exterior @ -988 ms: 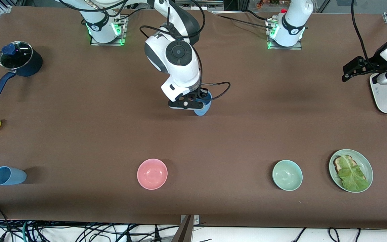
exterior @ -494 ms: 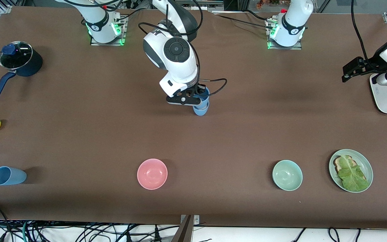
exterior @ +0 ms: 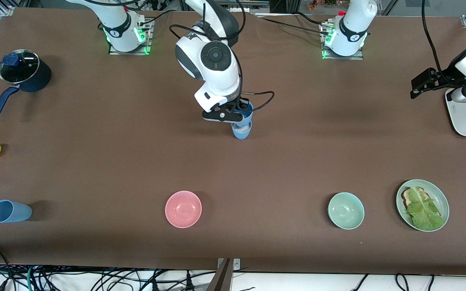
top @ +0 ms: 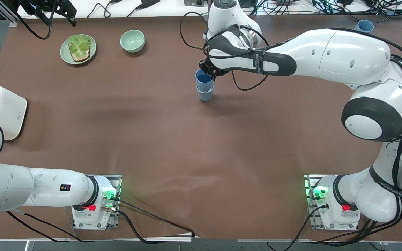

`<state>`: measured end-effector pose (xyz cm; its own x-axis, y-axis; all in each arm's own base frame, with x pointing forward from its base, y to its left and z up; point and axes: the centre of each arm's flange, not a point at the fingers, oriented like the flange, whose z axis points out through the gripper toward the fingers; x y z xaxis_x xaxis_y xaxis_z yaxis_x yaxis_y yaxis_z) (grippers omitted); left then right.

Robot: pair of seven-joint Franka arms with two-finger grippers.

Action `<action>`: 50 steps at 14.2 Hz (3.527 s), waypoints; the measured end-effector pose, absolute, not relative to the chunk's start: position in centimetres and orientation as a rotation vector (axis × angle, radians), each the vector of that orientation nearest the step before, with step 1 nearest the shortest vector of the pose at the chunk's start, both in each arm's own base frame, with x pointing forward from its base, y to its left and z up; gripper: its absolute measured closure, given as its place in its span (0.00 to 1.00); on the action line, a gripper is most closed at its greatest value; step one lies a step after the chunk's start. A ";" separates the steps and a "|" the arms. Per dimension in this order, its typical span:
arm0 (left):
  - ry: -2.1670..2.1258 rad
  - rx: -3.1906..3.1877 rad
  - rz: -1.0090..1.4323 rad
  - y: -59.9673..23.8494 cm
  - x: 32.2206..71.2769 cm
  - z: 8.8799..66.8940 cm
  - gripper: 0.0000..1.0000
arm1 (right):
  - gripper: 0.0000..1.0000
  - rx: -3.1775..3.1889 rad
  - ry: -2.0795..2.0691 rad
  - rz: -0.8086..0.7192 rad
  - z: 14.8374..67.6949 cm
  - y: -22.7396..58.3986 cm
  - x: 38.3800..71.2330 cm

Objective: Stack blue cups with both arms

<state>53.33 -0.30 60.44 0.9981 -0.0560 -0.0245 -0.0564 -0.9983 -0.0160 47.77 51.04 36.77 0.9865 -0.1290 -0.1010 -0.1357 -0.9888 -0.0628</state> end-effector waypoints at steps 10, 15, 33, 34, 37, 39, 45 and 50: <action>0.113 -3.122 0.042 -1.2 53.7 60.8 0.00 | 0.55 -3.062 0.218 0.144 36.5 50.8 48.0; 0.113 -3.122 0.042 -1.2 53.7 60.9 0.00 | 0.13 -3.028 0.291 0.091 38.4 48.5 50.9; 0.134 -3.120 0.064 -2.0 53.5 60.8 0.00 | 0.00 -3.097 0.082 0.059 60.9 6.4 57.9; 0.132 -3.120 0.065 -1.9 53.5 60.8 0.00 | 0.00 -3.098 0.082 0.071 60.7 6.0 57.8; 0.130 -3.120 0.066 -1.8 53.5 60.8 0.00 | 0.00 -3.100 0.068 0.083 60.9 5.6 57.3; 0.131 -3.120 0.067 -1.9 53.5 60.8 0.00 | 0.00 -3.101 0.066 0.101 61.0 5.6 57.0; 0.131 -3.120 0.067 -1.9 53.5 60.8 0.00 | 0.00 -3.102 0.063 0.108 60.9 5.7 57.0; 0.135 -3.119 0.067 -2.0 53.5 60.9 0.00 | 0.00 -3.129 0.039 0.103 60.8 5.4 57.1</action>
<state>53.52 -1.99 60.85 0.9954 -0.0857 -0.0434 -0.0865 -0.9961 -0.0168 57.12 5.40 60.78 0.9975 -0.0245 -0.0660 -0.0252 -0.9996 -0.0103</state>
